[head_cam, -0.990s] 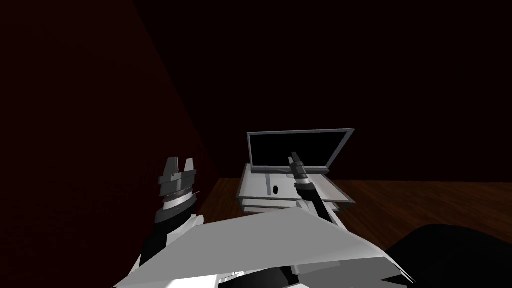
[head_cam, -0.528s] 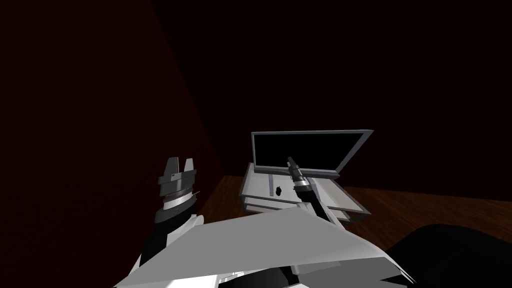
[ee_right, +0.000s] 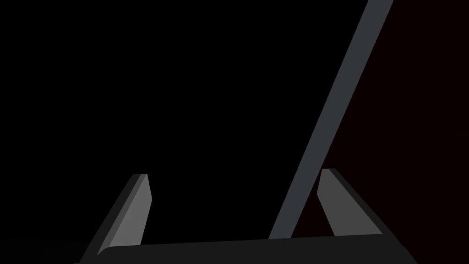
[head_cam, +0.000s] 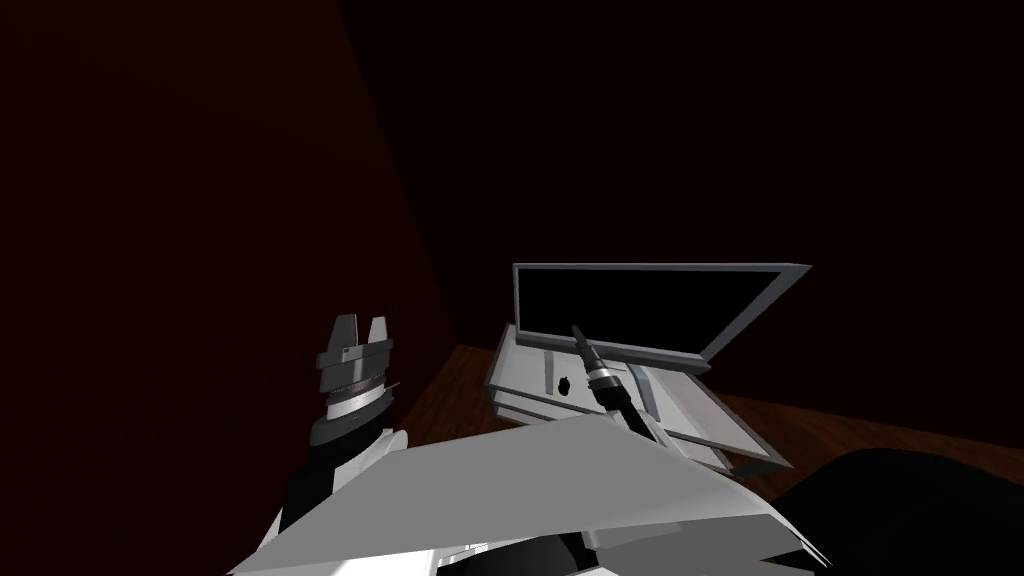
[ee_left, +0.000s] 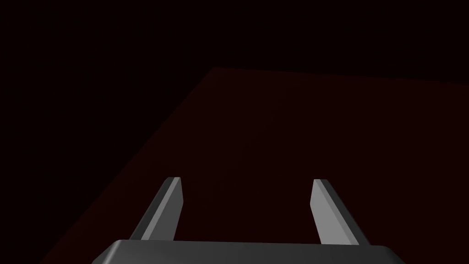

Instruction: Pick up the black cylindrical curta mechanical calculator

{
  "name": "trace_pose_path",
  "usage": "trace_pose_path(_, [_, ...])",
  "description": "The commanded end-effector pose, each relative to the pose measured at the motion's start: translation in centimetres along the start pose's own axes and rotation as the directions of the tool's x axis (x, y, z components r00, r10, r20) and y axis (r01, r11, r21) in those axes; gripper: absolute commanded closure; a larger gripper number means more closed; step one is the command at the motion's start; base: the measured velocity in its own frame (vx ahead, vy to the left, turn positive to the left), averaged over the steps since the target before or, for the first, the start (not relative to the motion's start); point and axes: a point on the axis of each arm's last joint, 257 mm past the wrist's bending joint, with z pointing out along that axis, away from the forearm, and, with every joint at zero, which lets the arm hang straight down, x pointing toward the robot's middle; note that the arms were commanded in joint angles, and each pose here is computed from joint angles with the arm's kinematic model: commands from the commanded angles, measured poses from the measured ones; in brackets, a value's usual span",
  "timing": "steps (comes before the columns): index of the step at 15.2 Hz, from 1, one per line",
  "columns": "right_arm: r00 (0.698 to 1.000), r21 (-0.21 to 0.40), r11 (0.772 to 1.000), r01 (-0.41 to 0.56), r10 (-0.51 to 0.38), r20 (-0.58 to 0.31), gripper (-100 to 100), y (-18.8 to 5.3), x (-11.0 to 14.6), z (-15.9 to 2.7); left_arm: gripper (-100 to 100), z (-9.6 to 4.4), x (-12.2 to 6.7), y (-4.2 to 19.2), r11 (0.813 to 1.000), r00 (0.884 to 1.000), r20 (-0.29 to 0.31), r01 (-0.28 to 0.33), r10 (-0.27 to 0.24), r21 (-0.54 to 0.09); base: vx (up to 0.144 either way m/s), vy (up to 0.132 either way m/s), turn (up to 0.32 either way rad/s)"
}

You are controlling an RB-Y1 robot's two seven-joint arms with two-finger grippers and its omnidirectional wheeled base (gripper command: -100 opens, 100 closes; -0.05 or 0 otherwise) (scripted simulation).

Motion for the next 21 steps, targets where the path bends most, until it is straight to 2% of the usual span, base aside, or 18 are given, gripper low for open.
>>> trace_pose_path(1, [0.999, 0.049, 0.998, 0.042, -0.040, -0.030, -100, -2.3, 0.6, -0.1, 0, 0.0, 0.0, 0.0, 1.000, 1.000, 0.000, 0.000, 0.000, 0.000, -0.012, -0.009, 0.220])
trace_pose_path(3, [0.999, 0.065, 0.997, 0.042, -0.040, -0.034, -100, -3.1, 0.8, -0.3, 0, 0.0, 0.0, 0.0, 1.000, 1.000, 0.000, 0.000, 0.000, 0.000, -0.011, -0.015, 0.141])
trace_pose_path(4, [0.995, 0.100, 0.992, 0.081, -0.075, -0.061, -100, -4.8, 1.2, -0.6, 0, 0.0, 0.0, 0.0, 1.000, 1.000, 0.000, 0.000, 0.000, 0.000, -0.011, -0.011, 0.207])
trace_pose_path(6, [0.995, 0.119, 0.989, 0.082, -0.074, -0.067, -100, -5.7, 1.4, -1.0, 0, 0.0, 0.0, 0.0, 1.000, 1.000, 0.000, 0.000, 0.000, 0.000, -0.011, -0.014, 0.149])
trace_pose_path(7, [0.989, 0.156, 0.980, 0.123, -0.109, -0.097, -100, -7.5, 1.7, -1.4, 0, 0.0, 0.0, 0.0, 1.000, 1.000, 0.000, 0.000, 0.000, 0.000, -0.011, -0.007, 0.243])
trace_pose_path(8, [0.989, 0.171, 0.977, 0.125, -0.108, -0.102, -100, -8.3, 1.9, -1.8, 0, 0.0, 0.0, 0.0, 1.000, 1.000, 0.000, 0.000, 0.000, 0.000, -0.013, -0.012, 0.252])
trace_pose_path(9, [0.981, 0.198, 0.966, 0.167, -0.143, -0.132, -100, -9.7, 2.1, -2.1, 0, 0.0, 0.0, 0.0, 1.000, 1.000, 0.000, 0.000, 0.000, 0.000, -0.019, -0.017, 0.318])
trace_pose_path(10, [0.980, 0.225, 0.959, 0.170, -0.140, -0.142, -100, -11.0, 2.3, -2.8, 0, 0.0, 0.0, 0.0, 1.000, 1.000, 0.000, 0.000, 0.000, 0.000, -0.019, -0.020, 0.266])
trace_pose_path(11, [0.980, 0.225, 0.959, 0.170, -0.140, -0.142, -100, -11.0, 2.3, -2.8, 0, 0.0, 0.0, 0.0, 1.000, 1.000, 0.000, 0.000, 0.000, 0.000, -0.013, -0.017, 0.067])
trace_pose_path(12, [0.969, 0.251, 0.944, 0.214, -0.174, -0.174, -100, -12.5, 2.5, -3.2, 0, 0.0, 0.0, 0.0, 1.000, 1.000, 0.000, 0.000, 0.000, 0.000, -0.016, -0.008, 0.210])
trace_pose_path(14, [0.968, 0.275, 0.937, 0.217, -0.171, -0.184, -100, -13.7, 2.7, -3.9, 0, 0.0, 0.0, 0.0, 1.000, 1.000, 0.000, 0.000, 0.000, 0.000, -0.015, -0.010, 0.169])
trace_pose_path(15, [0.955, 0.293, 0.919, 0.262, -0.204, -0.216, -100, -15.0, 2.7, -4.3, 0, 0.0, 0.0, 0.0, 1.000, 1.000, 0.000, 0.000, 0.000, 0.000, -0.024, -0.010, 0.209])
trace_pose_path(17, [0.953, 0.322, 0.909, 0.266, -0.199, -0.228, -100, -16.3, 2.9, -5.3, 0, 0.0, 0.0, 0.0, 1.000, 1.000, 0.000, 0.000, 0.000, 0.000, -0.021, -0.013, 0.178])
trace_pose_path(18, [0.937, 0.338, 0.888, 0.312, -0.230, -0.262, -100, -17.6, 2.8, -5.7, 0, 0.0, 0.0, 0.0, 1.000, 1.000, 0.000, 0.000, 0.000, 0.000, -0.019, -0.009, 0.198])
trace_pose_path(20, [0.935, 0.365, 0.875, 0.316, -0.224, -0.275, -100, -18.9, 3.0, -6.7, 0, 0.0, 0.0, 0.0, 1.000, 1.000, 0.000, 0.000, 0.000, 0.000, -0.016, -0.011, 0.154])
trace_pose_path(21, [0.916, 0.387, 0.848, 0.363, -0.250, -0.314, -100, -20.6, 2.9, -7.6, 0, 0.0, 0.0, 0.0, 1.000, 1.000, 0.000, 0.000, 0.000, 0.000, -0.017, -0.006, 0.237])
